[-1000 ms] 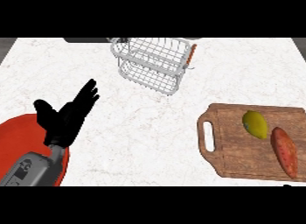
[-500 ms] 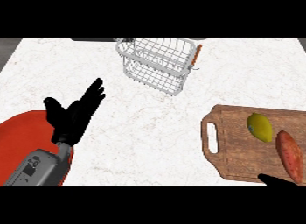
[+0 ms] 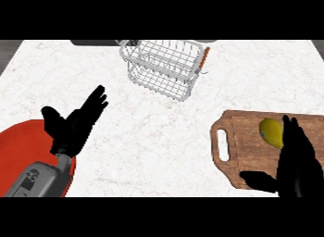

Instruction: Pick the lemon from the cutting board and place it in the tiered basket

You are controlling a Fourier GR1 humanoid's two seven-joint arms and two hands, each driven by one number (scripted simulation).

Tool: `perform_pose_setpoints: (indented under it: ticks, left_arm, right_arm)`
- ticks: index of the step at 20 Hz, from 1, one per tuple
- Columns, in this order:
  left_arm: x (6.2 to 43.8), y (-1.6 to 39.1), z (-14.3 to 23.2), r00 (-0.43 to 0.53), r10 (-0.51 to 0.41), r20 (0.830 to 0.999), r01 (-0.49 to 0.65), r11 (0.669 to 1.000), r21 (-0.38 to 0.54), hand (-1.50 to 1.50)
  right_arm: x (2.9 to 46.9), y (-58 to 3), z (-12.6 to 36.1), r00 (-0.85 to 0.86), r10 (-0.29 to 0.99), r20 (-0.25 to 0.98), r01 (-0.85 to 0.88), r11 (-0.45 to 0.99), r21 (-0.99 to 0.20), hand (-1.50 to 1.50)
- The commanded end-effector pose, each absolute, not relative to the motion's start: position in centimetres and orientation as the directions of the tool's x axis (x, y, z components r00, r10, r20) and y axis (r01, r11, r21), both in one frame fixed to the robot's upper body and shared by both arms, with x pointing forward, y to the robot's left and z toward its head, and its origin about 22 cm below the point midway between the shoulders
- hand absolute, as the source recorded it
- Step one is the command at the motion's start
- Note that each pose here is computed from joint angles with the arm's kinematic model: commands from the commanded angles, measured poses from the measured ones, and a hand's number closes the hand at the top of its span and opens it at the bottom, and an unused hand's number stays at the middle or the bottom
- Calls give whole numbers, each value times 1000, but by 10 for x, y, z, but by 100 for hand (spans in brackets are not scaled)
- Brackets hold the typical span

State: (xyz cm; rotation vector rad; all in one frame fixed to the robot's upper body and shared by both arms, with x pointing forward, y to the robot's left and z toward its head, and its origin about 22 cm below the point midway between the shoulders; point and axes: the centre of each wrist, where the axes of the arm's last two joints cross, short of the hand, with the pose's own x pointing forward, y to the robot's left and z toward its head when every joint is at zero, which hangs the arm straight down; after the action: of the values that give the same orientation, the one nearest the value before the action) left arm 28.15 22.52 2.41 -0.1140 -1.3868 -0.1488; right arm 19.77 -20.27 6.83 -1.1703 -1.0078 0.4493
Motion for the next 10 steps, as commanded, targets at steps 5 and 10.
perform_pose_setpoints:
  ticks: [5,10]
  left_arm:
    - [284,214,40,162,-27,986,167,986,0,0]
    - [302,228,33,172,-33,985,151,988,7,0]
  right_arm:
    - [201,-201,44,591,724,356,165,323,-932,-150]
    - [199,-222,38,610,711,350,200,290,-936,-150]
